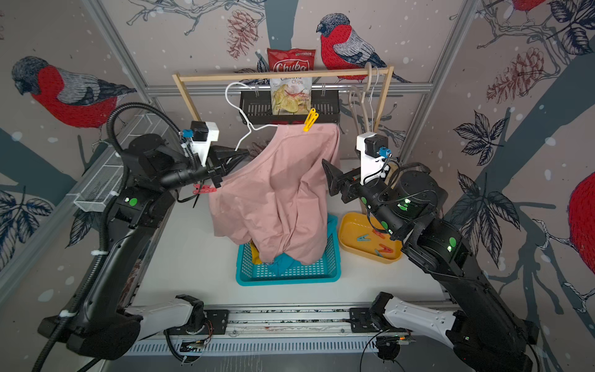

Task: Remove the clothespins securing t-shirts to the hanger
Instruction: Pick up the hanger from the clothes rail.

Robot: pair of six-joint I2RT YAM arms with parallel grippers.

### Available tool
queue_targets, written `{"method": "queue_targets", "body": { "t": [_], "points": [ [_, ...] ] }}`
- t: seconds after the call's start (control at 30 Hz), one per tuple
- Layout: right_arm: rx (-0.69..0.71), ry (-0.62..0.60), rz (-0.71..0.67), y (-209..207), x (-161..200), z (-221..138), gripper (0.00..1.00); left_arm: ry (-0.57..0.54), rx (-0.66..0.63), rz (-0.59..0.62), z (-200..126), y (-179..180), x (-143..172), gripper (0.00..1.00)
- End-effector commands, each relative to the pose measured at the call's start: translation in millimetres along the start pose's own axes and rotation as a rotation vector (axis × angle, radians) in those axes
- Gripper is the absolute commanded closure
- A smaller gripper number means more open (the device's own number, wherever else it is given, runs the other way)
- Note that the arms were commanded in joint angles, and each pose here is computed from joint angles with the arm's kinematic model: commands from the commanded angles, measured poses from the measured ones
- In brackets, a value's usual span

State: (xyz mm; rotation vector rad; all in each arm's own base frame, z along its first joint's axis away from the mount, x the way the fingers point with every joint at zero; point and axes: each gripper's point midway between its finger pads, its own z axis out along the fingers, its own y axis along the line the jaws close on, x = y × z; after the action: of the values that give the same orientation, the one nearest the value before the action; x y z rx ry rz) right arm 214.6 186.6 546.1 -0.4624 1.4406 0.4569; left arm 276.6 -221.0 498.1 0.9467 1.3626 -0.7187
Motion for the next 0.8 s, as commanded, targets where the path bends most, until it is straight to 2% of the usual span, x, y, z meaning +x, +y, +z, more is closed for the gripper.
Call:
{"method": "queue_targets", "body": {
  "t": [0.0,0.17,0.3,0.33,0.4,0.5,0.57,0.77],
  "points": [
    [-0.073,0.000,-0.015,12.3,-7.9,0.4,0.11,0.076,-0.017,0.127,4.7,1.3,23.4,1.00],
    [-0.078,0.044,-0.067,17.0,3.1,11.8,0.12,0.105,0.064,0.149,14.8,-15.6,43.3,1.00],
    [-0.104,0.133,-0.129,26.9,21.6,31.0,0.12,0.182,0.097,0.186,25.9,-28.3,68.5,1.00],
    [-0.111,0.163,-0.150,29.2,27.3,35.9,0.13,0.200,0.099,0.188,27.3,-29.6,73.1,1.00],
    [-0.135,0.225,-0.198,34.4,38.1,46.0,0.22,0.222,0.112,0.184,27.3,-32.3,77.7,1.00],
    [-0.178,0.302,-0.224,37.9,52.3,59.3,0.26,0.225,0.161,0.169,24.8,-41.9,78.5,1.00],
    [-0.215,0.332,-0.210,35.8,59.9,64.3,0.26,0.216,0.188,0.163,22.8,-47.7,78.1,1.00],
    [-0.340,0.396,-0.162,48.0,83.7,77.5,0.15,0.204,0.215,0.139,22.4,-52.7,76.4,1.00]
  ]
}}
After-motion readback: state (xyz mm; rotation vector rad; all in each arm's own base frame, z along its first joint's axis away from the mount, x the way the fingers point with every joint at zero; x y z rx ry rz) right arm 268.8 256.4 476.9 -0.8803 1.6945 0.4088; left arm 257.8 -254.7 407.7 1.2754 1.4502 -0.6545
